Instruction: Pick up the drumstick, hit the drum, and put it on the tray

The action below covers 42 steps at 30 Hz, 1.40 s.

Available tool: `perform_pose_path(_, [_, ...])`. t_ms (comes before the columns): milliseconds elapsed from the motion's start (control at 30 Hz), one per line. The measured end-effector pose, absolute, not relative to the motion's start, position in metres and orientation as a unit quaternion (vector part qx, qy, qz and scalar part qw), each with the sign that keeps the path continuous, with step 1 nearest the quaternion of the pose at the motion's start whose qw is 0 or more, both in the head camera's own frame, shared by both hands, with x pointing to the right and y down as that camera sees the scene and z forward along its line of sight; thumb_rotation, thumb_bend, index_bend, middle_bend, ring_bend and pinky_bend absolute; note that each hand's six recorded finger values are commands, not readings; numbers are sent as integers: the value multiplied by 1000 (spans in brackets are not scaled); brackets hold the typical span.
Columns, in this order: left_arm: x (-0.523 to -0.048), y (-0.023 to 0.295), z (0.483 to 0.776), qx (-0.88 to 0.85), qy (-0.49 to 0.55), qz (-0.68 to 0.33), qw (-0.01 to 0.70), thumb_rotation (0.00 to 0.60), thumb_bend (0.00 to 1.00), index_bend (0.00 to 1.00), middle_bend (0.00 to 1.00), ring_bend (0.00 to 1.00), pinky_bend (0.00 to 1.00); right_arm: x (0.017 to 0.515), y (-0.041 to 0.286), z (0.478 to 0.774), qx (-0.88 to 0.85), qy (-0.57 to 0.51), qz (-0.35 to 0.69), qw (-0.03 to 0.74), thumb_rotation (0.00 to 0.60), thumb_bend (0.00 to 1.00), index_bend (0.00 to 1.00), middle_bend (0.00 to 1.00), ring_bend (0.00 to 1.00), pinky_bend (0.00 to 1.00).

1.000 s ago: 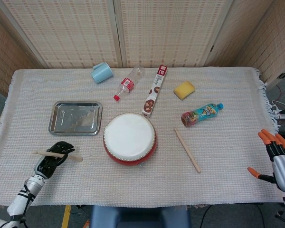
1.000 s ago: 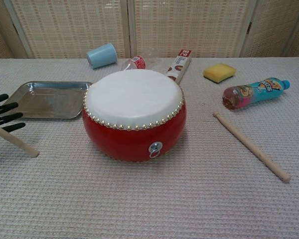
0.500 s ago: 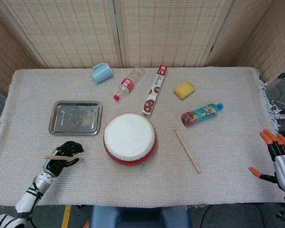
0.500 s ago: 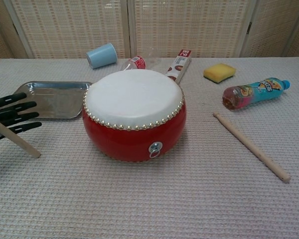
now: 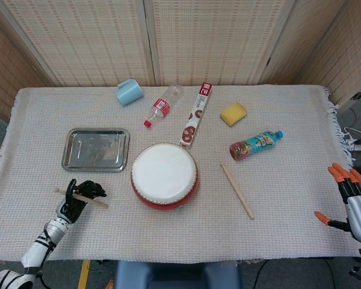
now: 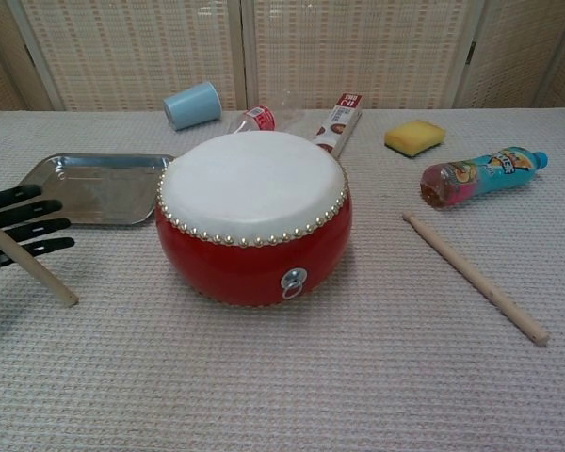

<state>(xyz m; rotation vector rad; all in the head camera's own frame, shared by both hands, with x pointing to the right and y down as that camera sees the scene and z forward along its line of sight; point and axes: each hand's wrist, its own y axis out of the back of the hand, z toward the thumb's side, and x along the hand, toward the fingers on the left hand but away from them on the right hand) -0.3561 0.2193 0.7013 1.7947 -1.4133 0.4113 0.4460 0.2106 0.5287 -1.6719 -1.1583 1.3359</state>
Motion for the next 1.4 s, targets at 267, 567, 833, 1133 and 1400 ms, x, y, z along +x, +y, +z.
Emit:
perform_pose_path(267, [-354,217,701,720,-558,175,374,0,142,656,658,566,520,445,210,528,-644,-447,513,348,600,64,0,19,0,68])
perform_pose_path(567, [-345,223,700,733,-549,186,355,0,146,692,684,585,527,446,210,526,-643,-450,513,349,600,64,0,19,0,68])
perform_pose_path(833, [-333,230,709,735,-545,202,348,0,149,712,726,622,531,448,210,525,-642,-452,512,347,600,65,0,19,0,68])
perform_pose_path(1133, [-321,238,719,733,-540,221,349,0,149,740,761,651,547,450,211,526,-642,-454,514,344,600,64,0,19,0,68])
perform_pose_path(1400, [-316,239,722,736,-538,232,340,0,150,765,794,679,568,451,211,526,-642,-456,512,343,600,64,0,19,0,68])
